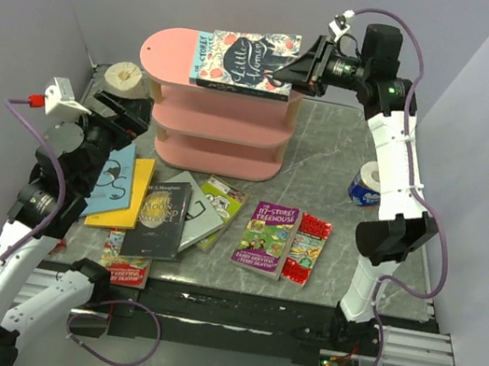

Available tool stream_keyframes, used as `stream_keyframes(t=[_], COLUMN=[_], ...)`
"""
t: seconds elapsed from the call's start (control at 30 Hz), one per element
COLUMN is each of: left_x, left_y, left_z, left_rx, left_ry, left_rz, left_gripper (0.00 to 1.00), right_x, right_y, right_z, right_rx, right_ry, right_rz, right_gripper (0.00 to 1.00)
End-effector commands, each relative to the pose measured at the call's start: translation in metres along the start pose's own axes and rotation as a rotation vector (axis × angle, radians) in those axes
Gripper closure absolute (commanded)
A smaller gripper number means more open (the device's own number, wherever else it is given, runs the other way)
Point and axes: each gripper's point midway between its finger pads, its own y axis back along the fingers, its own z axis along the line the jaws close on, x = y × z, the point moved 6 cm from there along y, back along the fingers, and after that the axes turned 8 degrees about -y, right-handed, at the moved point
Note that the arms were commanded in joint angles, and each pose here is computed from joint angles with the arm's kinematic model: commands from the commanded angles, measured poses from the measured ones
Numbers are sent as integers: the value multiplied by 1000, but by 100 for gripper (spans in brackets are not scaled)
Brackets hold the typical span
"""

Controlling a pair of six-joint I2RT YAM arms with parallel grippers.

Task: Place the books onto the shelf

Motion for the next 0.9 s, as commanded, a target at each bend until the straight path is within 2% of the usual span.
stream_keyframes(t=[0.0, 0.13, 0.47, 0.57, 0.6, 0.87], left_x=[6, 11, 9, 10, 10, 17], left_y=[-2, -5, -4, -4, -4, -9], left_z=[-1, 0, 1, 2, 1, 1], left_rx=[25, 27, 30, 30, 32, 36], left_ry=[-5, -4, -6, -5, -6, -11], left_rz=[19, 36, 19, 17, 17, 47], left_gripper=[2, 2, 2, 2, 3, 2], right_x=[-2, -10, -25, -29, -30, -33], right_y=[13, 7, 3, 0, 0, 6], right_z=[29, 18, 22, 18, 16, -4], right_rx=[-94, -82, -149, -142, -135, -40], right_ry=[102, 78, 89, 79, 74, 63], right_rz=[-10, -17, -45, -49, -50, -102], right_gripper=[100, 92, 97, 80, 67, 39])
